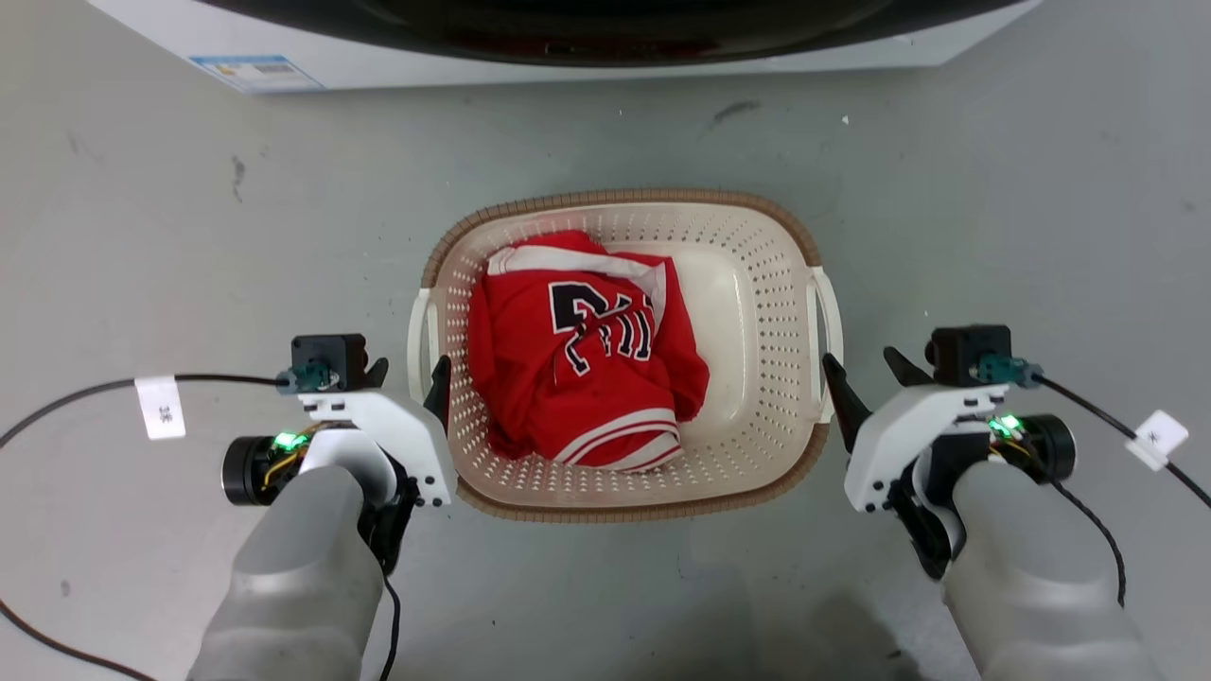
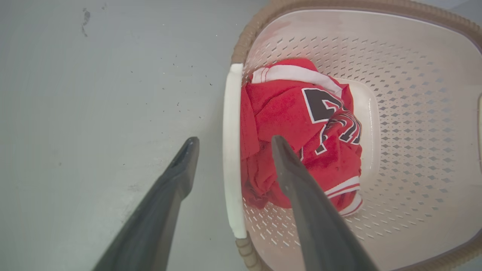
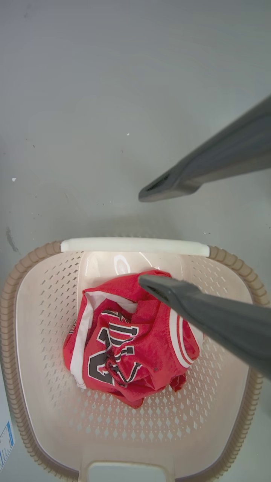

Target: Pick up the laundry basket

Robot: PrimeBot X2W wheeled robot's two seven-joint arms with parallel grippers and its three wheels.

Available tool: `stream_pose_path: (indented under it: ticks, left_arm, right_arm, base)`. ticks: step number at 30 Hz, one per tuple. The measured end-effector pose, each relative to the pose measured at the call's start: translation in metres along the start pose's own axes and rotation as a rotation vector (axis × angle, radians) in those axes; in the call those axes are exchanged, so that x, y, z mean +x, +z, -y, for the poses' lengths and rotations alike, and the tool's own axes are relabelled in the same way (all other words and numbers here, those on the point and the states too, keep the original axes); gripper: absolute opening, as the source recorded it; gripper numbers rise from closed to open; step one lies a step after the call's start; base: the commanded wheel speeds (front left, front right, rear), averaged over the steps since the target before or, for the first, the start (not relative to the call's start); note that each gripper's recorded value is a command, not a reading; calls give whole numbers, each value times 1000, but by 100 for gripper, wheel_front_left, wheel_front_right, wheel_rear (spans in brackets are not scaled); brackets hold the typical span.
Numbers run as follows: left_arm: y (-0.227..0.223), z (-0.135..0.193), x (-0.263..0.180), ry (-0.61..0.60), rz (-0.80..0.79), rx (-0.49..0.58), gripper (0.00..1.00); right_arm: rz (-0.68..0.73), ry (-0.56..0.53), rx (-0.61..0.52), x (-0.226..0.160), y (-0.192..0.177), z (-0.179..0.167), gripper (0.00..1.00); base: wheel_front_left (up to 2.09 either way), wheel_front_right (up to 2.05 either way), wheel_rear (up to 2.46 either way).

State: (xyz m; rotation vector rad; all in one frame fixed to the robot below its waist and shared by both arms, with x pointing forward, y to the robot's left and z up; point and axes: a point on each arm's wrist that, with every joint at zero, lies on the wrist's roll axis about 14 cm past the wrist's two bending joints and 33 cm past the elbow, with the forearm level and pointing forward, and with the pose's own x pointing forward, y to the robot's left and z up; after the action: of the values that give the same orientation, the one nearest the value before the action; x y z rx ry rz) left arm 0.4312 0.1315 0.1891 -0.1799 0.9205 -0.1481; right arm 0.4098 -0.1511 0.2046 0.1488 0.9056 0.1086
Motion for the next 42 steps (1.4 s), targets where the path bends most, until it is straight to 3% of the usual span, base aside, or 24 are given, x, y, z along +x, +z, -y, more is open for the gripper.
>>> stream_pose_path:
  ticks: [15, 16, 17, 18, 19, 42]
  left_arm:
    - [-22, -10, 37, 1, -143, 20, 100]
    - [-27, -8, 40, -5, -173, 20, 0]
    - [-29, -6, 41, -6, -186, 5, 0]
    - [-31, -4, 41, -9, -198, -3, 0]
    - [-31, -3, 41, -13, -198, 1, 0]
    - [1, 22, 12, -58, -176, -20, 0]
  right_arm:
    - [-197, 37, 21, 37, -30, -7, 100]
    - [-245, 33, 19, 38, -38, -5, 100]
    - [-265, 28, 27, 38, -41, -4, 93]
    - [-284, 26, 36, 37, -44, -4, 25]
    - [-295, 26, 37, 37, -46, -4, 0]
    - [-301, 50, 60, 11, -27, -18, 0]
  base:
    - [0, 0, 0]
    - [0, 0, 0]
    - [0, 0, 0]
    - [0, 0, 0]
    - [0, 0, 0]
    - [0, 0, 0]
